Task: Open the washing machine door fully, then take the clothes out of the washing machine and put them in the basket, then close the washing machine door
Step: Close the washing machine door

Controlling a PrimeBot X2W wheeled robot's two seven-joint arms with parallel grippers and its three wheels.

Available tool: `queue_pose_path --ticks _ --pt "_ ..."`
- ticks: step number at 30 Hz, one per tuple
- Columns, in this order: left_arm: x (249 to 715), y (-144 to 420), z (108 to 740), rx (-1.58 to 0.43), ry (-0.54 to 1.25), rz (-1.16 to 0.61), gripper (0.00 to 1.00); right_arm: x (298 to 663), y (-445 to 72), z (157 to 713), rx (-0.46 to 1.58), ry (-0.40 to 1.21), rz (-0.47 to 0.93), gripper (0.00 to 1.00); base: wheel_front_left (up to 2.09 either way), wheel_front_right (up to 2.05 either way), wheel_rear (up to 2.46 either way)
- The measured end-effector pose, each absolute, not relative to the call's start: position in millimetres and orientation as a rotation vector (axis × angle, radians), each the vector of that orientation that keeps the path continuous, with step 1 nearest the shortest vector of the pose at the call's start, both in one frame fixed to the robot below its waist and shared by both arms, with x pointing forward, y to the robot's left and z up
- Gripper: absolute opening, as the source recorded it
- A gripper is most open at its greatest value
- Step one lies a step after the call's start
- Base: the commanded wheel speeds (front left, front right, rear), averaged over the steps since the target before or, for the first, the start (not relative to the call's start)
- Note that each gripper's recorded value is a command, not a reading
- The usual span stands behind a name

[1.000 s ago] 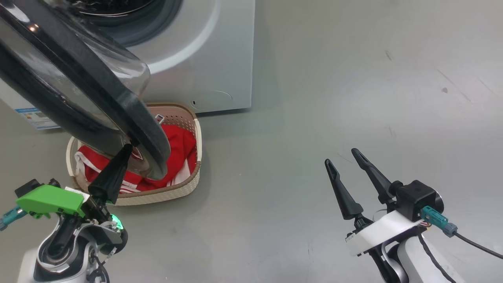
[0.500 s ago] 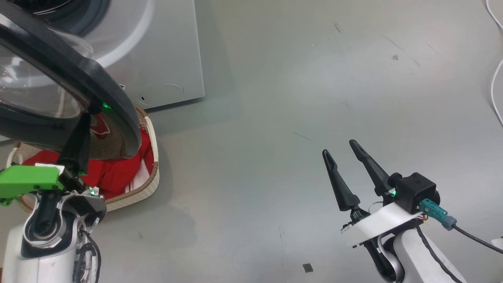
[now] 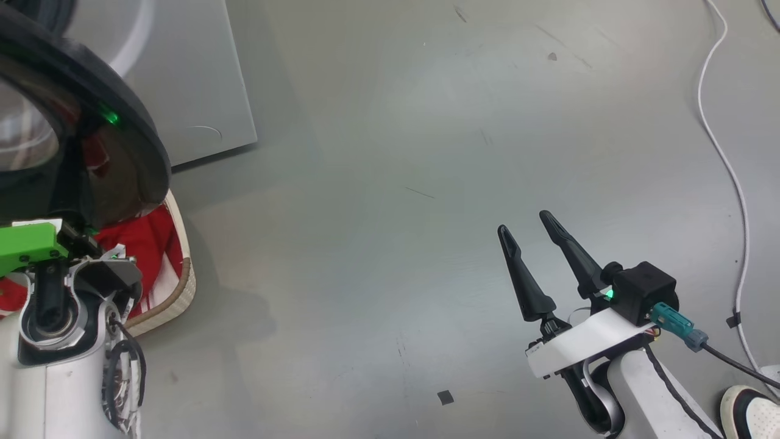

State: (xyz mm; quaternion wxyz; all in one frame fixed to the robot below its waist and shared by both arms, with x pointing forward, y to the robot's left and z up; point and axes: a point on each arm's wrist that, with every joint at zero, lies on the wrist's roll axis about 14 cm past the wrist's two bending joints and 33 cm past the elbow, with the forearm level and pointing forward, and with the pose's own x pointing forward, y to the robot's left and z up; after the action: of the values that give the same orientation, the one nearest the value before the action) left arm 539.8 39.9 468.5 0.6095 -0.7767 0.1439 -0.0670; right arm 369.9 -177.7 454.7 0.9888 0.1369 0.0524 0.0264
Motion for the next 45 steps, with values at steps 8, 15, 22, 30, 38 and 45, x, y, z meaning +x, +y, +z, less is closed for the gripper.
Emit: queue_pose_path --ticks 8,15,22,30,38,45 --pt "549.8 7.7 470.1 -1.795 0.37 -0.191 0.0 366.5 -193.3 454.4 0.266 0.105 0.001 1.0 0.0 0.0 0.0" --pt "551.2 3.9 469.3 -1.798 0.362 -0.191 0.0 366.5 -194.9 455.3 0.267 0.1 -0.005 1.0 0.0 0.0 0.0" --pt "540.7 -2.3 473.3 -1.75 0.373 -0.23 0.0 367.2 -194.5 463.0 0.268 0.075 0.002 1.0 0.0 0.0 0.0" --pt "494.5 -7.3 451.6 -1.432 0.481 -0.317 0.0 366.3 -202.9 480.3 0.245 0.021 0.004 1.0 0.0 0.0 0.0" --pt "461.4 27.9 440.9 -0.972 0.438 -0.365 0.0 360.8 -206.4 488.8 0.228 -0.006 0.019 1.0 0.0 0.0 0.0" --pt "447.3 72.0 458.2 -0.668 0.266 -0.356 0.0 362.9 -189.0 494.1 0.222 -0.022 0.083 1.0 0.0 0.0 0.0"
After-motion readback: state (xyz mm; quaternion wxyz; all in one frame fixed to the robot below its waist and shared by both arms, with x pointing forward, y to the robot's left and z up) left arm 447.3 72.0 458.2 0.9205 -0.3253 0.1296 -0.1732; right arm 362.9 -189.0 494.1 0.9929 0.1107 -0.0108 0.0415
